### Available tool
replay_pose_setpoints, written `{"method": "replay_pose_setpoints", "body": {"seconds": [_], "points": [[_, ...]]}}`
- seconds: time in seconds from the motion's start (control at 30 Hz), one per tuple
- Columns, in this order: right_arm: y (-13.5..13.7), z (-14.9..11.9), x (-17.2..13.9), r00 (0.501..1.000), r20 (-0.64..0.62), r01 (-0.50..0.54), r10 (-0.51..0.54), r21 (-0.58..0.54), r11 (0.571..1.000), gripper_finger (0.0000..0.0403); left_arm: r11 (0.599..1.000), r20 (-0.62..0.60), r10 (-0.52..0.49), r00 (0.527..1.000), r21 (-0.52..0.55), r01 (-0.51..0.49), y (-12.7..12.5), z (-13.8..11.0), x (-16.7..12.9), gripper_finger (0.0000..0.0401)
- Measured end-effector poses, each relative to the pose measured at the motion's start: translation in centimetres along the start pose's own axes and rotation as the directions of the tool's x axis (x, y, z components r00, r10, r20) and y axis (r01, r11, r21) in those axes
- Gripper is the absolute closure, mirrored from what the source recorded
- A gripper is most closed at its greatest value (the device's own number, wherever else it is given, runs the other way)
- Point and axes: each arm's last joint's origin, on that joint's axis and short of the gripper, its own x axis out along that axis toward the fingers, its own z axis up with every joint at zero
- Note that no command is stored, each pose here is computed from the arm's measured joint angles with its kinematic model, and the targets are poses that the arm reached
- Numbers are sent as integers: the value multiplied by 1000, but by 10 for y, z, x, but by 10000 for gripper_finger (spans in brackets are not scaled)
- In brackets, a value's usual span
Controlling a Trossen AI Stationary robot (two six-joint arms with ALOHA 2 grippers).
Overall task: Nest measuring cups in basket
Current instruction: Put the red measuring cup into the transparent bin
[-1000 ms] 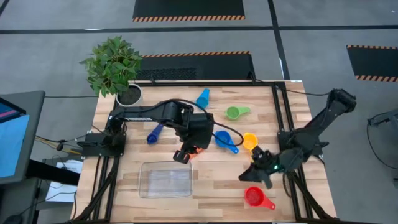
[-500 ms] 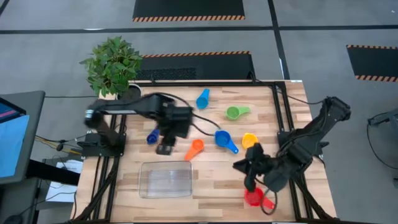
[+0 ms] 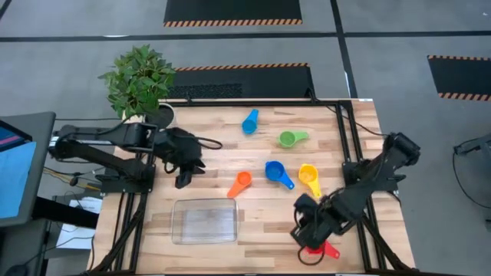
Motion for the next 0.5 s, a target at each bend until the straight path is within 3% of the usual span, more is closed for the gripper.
{"method": "replay_pose_setpoints", "body": {"seconds": [0.2, 0.5], "points": [[12, -29, 26, 980, -197, 52, -30, 107, 993, 331, 1000, 56, -8, 998, 9, 7, 0, 1, -1, 308], [18, -56, 51, 960, -268, 143, -83, 215, 966, 332, 999, 81, -15, 997, 33, 12, -1, 9, 10, 308]]}}
